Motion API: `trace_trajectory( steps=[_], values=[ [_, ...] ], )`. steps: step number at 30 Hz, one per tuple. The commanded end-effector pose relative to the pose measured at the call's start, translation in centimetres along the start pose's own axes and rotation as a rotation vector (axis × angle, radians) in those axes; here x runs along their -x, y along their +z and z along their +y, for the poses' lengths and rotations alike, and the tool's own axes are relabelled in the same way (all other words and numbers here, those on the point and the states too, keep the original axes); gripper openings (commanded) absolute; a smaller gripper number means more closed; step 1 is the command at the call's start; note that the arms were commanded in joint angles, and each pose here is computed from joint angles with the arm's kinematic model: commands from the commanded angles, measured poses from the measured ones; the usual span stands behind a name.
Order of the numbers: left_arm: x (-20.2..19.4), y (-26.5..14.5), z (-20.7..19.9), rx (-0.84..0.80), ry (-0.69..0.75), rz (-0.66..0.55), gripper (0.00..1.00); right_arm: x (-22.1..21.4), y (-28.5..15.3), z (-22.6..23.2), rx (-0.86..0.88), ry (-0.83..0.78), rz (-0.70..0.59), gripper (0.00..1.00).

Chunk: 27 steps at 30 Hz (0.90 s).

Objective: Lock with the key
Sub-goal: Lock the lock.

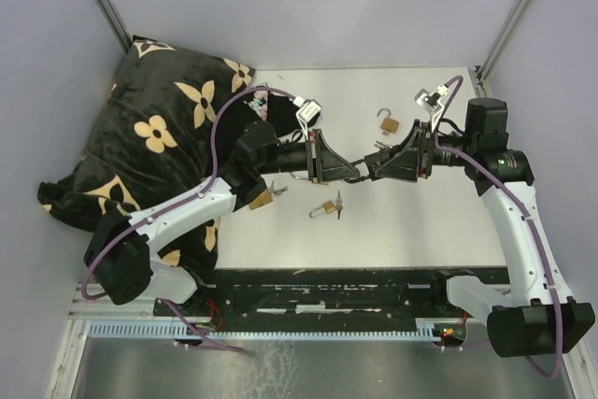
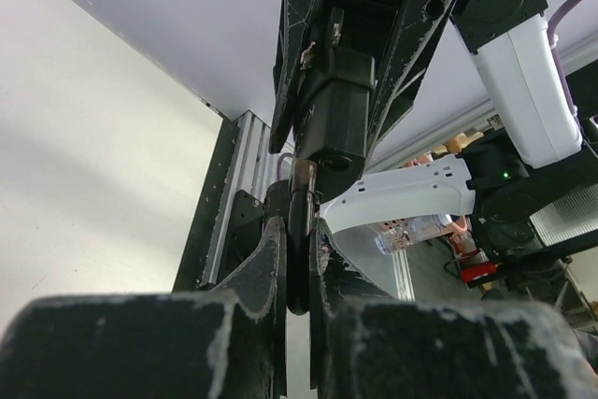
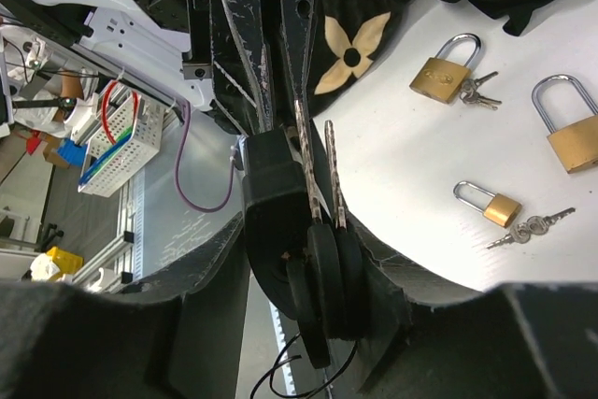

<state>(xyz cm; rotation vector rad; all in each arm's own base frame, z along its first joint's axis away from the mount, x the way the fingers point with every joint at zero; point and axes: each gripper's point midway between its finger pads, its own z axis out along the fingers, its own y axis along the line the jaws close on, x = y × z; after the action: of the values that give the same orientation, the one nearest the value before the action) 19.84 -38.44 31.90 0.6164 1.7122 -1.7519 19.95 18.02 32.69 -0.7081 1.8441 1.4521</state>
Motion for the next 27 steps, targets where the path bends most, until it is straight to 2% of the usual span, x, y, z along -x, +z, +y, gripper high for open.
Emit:
trace_trajectory(
  steps=[1,6,8,12,13,21,24,27],
  values=[
    [3.2,-0.5,-2.7,-0.034,0.108,-0.073,0.03,1.1,0.5,2.6,0.078,-0.094,0.001,0.49],
    [3.1,-0.6,-3.0,-0.047,0.109,-0.060,0.03,1.3,1.3,2.7,0.091,-0.088,-0.004,0.47],
    [3.0,-0.6,-3.1,-0.049,0.111,-0.053,0.03,1.2,1.5,2.8,0.095,-0.091,-0.001,0.42],
    [3.3,-0.9,-3.5,-0.047,0.128,-0.069,0.07,1.1,1.4,3.1,0.113,-0.100,0.004,0.06],
    [3.5,-1.0,-3.7,-0.050,0.132,-0.082,0.10,1.1,1.4,3.1,0.112,-0.102,0.003,0.02],
    [5.4,-3.8,-7.5,-0.121,0.151,-0.291,0.45,4.1,1.2,5.0,0.123,-0.089,-0.070,0.02],
    [5.6,-4.7,-7.5,-0.102,0.137,-0.345,0.53,5.2,1.0,6.4,0.143,-0.092,-0.085,0.02],
    [5.4,-5.1,-7.1,-0.081,0.125,-0.375,0.55,5.9,0.9,7.5,0.157,-0.091,-0.101,0.02]
  ],
)
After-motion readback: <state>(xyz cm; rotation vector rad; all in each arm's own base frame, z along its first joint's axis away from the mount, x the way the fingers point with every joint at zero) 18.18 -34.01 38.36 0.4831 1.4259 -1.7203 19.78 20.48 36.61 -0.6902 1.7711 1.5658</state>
